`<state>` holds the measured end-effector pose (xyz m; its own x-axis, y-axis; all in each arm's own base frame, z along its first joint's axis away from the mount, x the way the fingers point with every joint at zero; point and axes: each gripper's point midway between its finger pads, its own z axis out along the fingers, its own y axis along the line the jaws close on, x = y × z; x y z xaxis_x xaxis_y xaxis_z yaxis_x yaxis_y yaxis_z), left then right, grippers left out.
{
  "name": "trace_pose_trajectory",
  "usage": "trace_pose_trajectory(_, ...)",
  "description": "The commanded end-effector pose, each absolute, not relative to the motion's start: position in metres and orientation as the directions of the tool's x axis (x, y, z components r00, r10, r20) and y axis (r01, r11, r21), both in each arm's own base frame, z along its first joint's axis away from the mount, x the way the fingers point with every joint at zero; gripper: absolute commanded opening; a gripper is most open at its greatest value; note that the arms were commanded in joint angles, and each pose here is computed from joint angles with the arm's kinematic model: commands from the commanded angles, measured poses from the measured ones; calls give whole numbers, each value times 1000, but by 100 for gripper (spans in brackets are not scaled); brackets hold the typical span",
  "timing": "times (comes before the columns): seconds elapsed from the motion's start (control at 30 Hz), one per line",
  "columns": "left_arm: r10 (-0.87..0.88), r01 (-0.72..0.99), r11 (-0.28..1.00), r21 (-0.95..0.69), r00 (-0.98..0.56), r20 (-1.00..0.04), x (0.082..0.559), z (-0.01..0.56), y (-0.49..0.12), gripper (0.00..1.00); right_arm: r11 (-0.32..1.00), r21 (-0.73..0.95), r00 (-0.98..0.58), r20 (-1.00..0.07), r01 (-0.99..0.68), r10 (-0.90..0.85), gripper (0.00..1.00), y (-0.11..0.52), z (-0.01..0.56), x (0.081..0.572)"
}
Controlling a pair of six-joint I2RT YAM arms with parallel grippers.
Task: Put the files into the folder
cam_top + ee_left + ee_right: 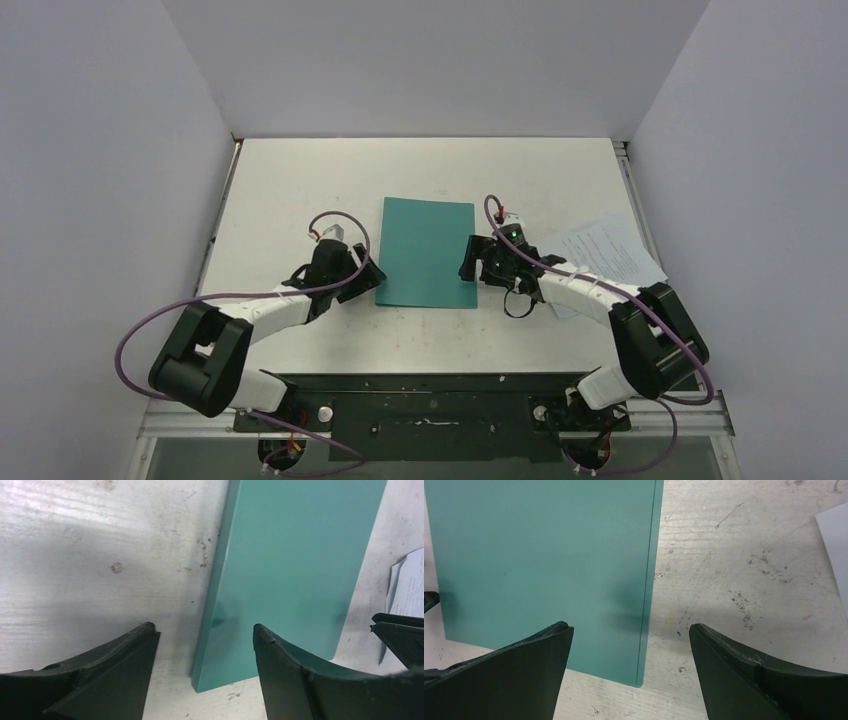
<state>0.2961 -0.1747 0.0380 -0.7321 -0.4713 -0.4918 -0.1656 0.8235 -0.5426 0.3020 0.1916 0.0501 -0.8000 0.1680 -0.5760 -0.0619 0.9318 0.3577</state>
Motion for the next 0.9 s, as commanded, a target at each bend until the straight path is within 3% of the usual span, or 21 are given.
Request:
trace_pose_trajectory(0.0,-512,-169,788,-592,-714,-477,297,38,-173,67,906,412,-764,-614,-93,201,90,214,69,318)
trace_pose_trajectory(0.87,-522,-281,801,-528,-760,-387,269,-9,-155,43,898,425,-766,-613,-111,196,90,233,72,307)
